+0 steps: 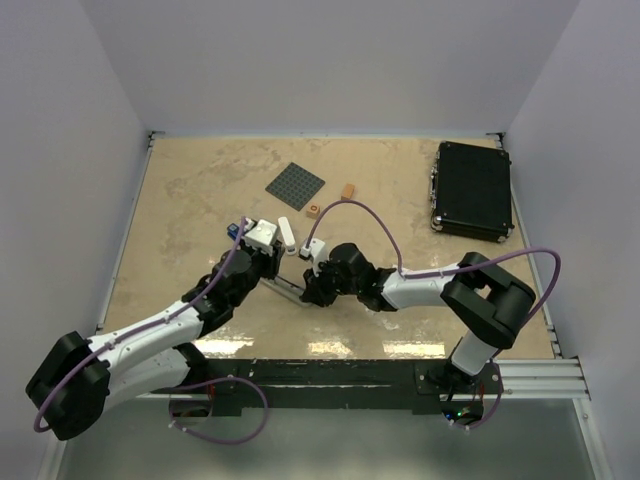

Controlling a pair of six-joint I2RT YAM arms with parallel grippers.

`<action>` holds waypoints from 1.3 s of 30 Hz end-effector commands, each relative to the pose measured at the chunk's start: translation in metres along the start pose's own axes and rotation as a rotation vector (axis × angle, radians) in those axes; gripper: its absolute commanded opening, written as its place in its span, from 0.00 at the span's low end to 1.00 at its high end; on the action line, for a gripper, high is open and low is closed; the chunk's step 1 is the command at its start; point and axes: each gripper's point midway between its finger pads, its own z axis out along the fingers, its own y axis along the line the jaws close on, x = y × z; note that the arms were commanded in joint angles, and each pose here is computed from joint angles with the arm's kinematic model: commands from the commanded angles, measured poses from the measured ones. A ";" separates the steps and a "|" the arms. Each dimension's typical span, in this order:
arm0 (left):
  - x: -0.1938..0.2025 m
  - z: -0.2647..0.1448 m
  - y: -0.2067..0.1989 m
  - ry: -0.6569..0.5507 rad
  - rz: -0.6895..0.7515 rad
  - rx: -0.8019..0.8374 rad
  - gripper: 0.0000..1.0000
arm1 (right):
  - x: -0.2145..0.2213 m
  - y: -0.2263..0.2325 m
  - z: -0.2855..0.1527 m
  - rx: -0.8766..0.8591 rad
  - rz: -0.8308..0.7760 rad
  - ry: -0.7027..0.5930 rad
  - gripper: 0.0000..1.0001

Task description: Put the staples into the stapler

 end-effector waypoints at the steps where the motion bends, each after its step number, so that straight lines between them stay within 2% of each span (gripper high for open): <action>1: -0.040 -0.024 -0.114 -0.041 -0.315 0.476 0.25 | -0.138 0.011 -0.004 0.005 -0.084 -0.392 0.00; 13: -0.047 -0.025 -0.132 -0.038 -0.297 0.537 0.47 | -0.146 0.012 -0.001 0.003 -0.085 -0.390 0.00; 21: -0.049 -0.029 -0.150 -0.035 -0.268 0.624 0.56 | -0.151 0.013 -0.002 0.000 -0.089 -0.398 0.00; 30: -0.052 -0.029 -0.151 -0.043 -0.262 0.628 0.66 | -0.148 0.011 -0.001 0.004 -0.089 -0.395 0.00; 36: -0.060 -0.030 -0.146 -0.063 -0.277 0.604 0.86 | -0.133 0.005 0.000 0.014 -0.082 -0.373 0.01; 39: -0.064 -0.030 -0.140 -0.073 -0.293 0.570 0.88 | -0.121 0.000 0.000 0.029 -0.079 -0.354 0.02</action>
